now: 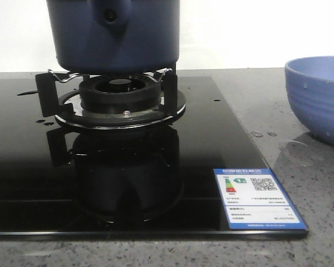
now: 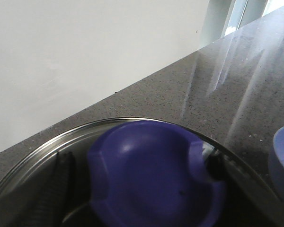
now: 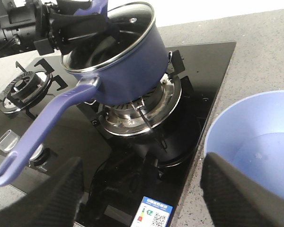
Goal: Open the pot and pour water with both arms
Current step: 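Grasp the light blue bowl rim with the right gripper and lift it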
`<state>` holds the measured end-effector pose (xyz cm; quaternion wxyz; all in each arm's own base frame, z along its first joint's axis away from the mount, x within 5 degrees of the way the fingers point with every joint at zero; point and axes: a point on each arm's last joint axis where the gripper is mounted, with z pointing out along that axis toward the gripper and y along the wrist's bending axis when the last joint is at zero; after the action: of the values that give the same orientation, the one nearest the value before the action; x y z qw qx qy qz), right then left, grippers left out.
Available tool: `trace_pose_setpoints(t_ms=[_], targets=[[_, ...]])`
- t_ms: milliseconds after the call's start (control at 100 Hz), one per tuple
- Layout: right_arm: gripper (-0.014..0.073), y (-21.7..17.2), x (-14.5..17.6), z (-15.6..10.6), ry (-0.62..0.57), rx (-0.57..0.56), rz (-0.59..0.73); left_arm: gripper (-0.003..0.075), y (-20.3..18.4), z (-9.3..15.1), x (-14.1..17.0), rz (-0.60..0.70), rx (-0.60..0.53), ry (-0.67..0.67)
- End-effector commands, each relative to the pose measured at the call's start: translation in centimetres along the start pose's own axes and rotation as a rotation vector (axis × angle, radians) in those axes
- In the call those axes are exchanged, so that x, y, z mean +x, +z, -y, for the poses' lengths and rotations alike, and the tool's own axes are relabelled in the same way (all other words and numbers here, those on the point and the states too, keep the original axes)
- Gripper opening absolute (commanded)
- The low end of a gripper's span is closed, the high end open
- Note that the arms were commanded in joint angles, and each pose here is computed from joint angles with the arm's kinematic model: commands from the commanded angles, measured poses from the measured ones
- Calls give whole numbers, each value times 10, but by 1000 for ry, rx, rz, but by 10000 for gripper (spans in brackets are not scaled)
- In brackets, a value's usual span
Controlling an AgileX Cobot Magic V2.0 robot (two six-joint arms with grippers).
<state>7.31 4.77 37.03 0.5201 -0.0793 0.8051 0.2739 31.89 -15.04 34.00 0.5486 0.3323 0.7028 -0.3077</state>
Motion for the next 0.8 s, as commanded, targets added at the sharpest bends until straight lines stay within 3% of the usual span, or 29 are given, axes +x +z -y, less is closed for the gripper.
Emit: trace_pose_setpoints(t_ms=[0, 170, 490, 640, 790], targets=[[472, -2, -15, -3, 5, -9, 81, 367, -8, 10, -25, 102, 45, -24], [472, -2, -16, -3, 5, -4, 95, 279, -13, 14, -31, 129, 58, -23], [472, 0, -19, 0, 13, 11, 112, 279, -68, 34, -77, 269, -95, 66], [472, 17, -22, 11, 31, 42, 54, 279, -109, 46, -94, 334, -144, 22], [472, 39, -33, 31, 65, 118, -36, 279, -146, 60, -89, 333, -205, 0]])
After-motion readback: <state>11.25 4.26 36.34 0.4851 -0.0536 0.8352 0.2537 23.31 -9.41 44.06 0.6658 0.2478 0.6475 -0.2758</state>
